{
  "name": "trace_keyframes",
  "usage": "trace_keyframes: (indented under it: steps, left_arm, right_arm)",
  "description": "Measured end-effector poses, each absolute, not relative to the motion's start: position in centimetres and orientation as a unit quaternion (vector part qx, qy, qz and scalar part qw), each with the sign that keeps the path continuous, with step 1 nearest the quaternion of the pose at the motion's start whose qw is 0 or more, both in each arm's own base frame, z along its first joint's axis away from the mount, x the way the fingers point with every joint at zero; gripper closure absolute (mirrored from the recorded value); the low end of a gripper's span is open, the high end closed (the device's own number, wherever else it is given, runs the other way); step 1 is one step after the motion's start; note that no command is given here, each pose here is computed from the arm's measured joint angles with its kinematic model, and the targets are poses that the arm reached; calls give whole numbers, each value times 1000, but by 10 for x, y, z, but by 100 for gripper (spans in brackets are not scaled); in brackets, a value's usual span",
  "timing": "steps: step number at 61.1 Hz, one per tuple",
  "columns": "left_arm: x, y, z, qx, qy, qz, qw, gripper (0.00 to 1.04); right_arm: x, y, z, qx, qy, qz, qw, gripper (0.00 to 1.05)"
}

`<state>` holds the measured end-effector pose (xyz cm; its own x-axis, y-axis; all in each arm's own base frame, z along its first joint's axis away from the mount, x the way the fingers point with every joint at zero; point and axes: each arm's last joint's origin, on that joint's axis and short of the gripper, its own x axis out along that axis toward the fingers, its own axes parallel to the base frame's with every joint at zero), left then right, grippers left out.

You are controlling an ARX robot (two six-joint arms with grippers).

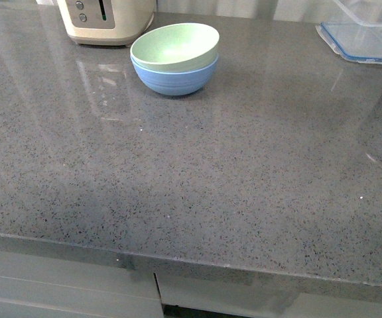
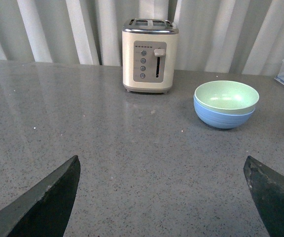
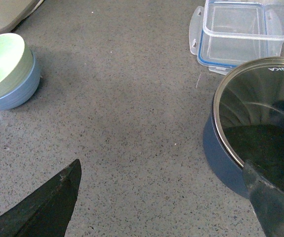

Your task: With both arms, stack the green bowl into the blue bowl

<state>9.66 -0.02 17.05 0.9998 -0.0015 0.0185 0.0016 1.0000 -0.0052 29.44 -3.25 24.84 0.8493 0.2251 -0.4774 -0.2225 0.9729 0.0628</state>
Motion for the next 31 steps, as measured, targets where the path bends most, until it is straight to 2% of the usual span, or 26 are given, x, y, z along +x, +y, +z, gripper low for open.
trace_keyframes:
  steps: [11, 15, 21, 25, 31]
  left_arm:
    - [97, 0, 171, -3, -9, 0, 1000, 7]
    - [97, 0, 171, -3, -9, 0, 1000, 7]
    - [97, 0, 171, -3, -9, 0, 1000, 7]
    - [97, 0, 171, -3, -9, 0, 1000, 7]
    - [97, 0, 171, -3, -9, 0, 1000, 7]
  right_arm:
    - [295, -32, 247, -1, 240, 107, 965, 11]
    - [288, -29, 237, -14, 129, 23, 991, 25]
    - [262, -23, 224, -11, 24, -3, 1000, 46]
    - [248, -20, 222, -9, 0, -6, 1000, 58]
    - [230, -15, 213, -7, -1, -3, 1000, 76]
